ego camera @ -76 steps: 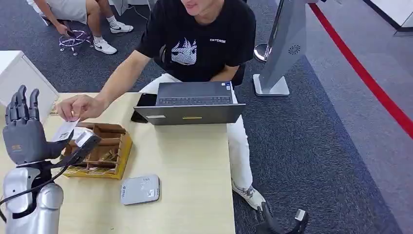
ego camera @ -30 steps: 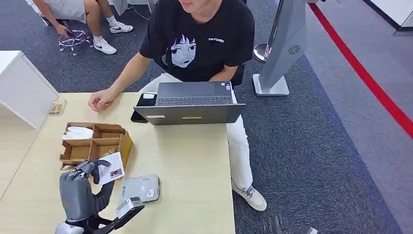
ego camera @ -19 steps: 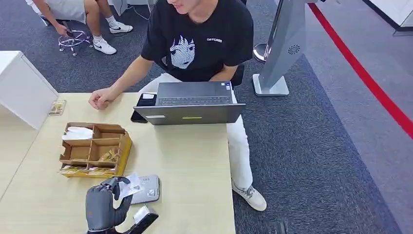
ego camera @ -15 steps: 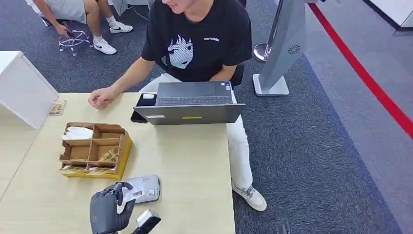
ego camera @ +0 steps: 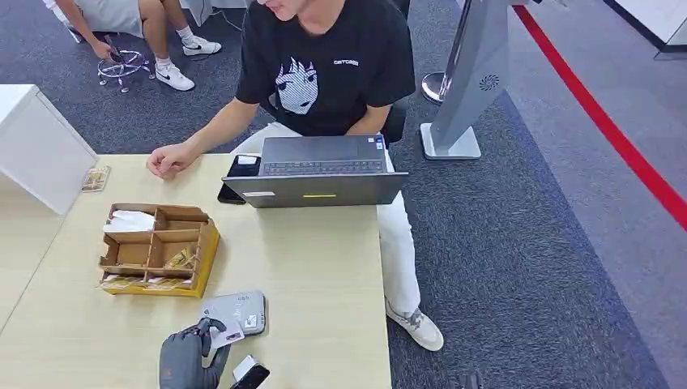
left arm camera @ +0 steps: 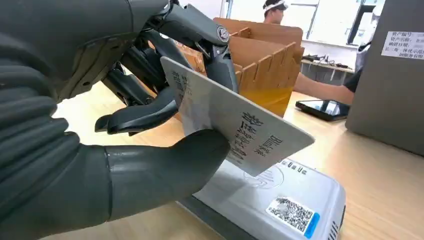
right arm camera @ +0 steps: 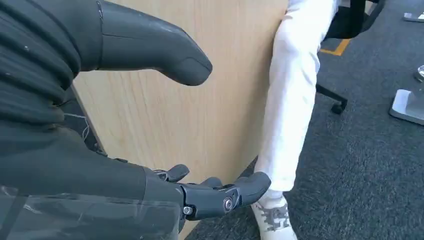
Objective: Pass the card to the sensor for recognition and then transmit it.
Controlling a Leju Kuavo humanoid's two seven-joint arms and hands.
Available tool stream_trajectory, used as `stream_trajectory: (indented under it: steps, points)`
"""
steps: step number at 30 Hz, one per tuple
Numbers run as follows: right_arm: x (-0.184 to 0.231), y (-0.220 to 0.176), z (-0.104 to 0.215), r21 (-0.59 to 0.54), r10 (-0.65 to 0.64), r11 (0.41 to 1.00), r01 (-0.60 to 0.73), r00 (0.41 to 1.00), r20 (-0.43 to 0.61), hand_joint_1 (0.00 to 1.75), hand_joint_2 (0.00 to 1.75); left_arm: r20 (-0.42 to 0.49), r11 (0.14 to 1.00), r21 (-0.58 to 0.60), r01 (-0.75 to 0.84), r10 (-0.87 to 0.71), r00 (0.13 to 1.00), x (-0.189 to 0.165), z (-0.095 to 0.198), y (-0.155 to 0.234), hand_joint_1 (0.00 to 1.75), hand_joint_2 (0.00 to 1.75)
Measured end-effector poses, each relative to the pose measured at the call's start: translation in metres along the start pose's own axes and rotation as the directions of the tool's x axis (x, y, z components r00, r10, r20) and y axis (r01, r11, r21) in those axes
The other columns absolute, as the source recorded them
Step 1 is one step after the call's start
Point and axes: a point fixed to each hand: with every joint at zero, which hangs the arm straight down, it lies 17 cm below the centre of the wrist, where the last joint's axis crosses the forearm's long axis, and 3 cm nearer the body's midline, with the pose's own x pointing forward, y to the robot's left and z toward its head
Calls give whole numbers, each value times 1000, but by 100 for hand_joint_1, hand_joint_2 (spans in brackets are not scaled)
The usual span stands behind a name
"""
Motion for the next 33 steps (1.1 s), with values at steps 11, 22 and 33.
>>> stream_trajectory:
  steps: [11,22,33]
  points:
    - [1,0,0,-1,-1,1000,1,1000,2,0,175,-10,1000,-13,-2,2,1000,-4,1,-5,175,175]
    - [0,0,0,-1,1,1000,-1,1000,-1,0,175,-9,1000,-29,9,-9,1000,-5,1,-10,175,175]
    - [-28,56,-25,98,107,991,-95,986,-127,0,175,219,920,318,227,-304,927,96,-118,145,175,175]
